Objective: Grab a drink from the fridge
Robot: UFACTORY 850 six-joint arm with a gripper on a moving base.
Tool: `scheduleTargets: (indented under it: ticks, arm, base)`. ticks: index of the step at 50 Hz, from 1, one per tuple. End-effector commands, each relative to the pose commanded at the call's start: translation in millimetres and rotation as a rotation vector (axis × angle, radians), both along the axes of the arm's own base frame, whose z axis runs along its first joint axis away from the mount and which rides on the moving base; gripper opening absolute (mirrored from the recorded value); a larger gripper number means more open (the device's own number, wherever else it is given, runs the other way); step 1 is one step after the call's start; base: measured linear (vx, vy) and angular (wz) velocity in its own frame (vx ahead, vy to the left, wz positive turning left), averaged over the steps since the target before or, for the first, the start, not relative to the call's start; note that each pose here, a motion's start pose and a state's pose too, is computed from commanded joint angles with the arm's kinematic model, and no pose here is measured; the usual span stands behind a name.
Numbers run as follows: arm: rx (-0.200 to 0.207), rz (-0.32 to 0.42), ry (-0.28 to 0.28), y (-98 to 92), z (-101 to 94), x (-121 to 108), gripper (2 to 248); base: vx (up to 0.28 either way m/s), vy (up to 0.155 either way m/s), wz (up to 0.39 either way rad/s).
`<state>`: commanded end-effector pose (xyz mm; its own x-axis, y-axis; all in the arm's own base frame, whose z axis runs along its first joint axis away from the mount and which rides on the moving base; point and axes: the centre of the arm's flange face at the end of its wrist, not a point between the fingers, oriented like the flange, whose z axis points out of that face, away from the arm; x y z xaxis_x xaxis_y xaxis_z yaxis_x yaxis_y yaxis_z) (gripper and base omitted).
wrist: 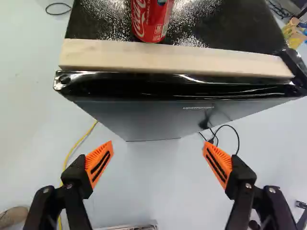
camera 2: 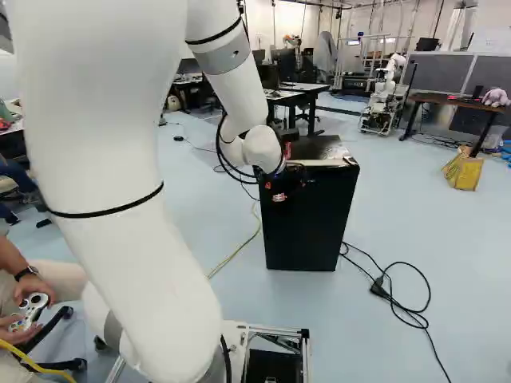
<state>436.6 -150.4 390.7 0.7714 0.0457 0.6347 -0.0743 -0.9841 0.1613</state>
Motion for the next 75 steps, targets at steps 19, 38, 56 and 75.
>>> scheduleTargets:
  ticks: [19,38,56,75]
  arm:
    - [0.003,-0.014,-0.146,12.6,9.6,-29.3,247]
    - [0.007,-0.021,-0.312,33.1,20.7,-53.7,247]
    - [0.013,-0.026,-0.468,52.8,31.4,-69.3,247]
    - [0.035,-0.084,-0.553,60.7,37.2,-71.3,247]
  base:
    - [0.0,0.0,0.0]
    - [0.0,0.0,0.0]
    - [0.0,0.0,0.0]
    - [0.0,0.0,0.0]
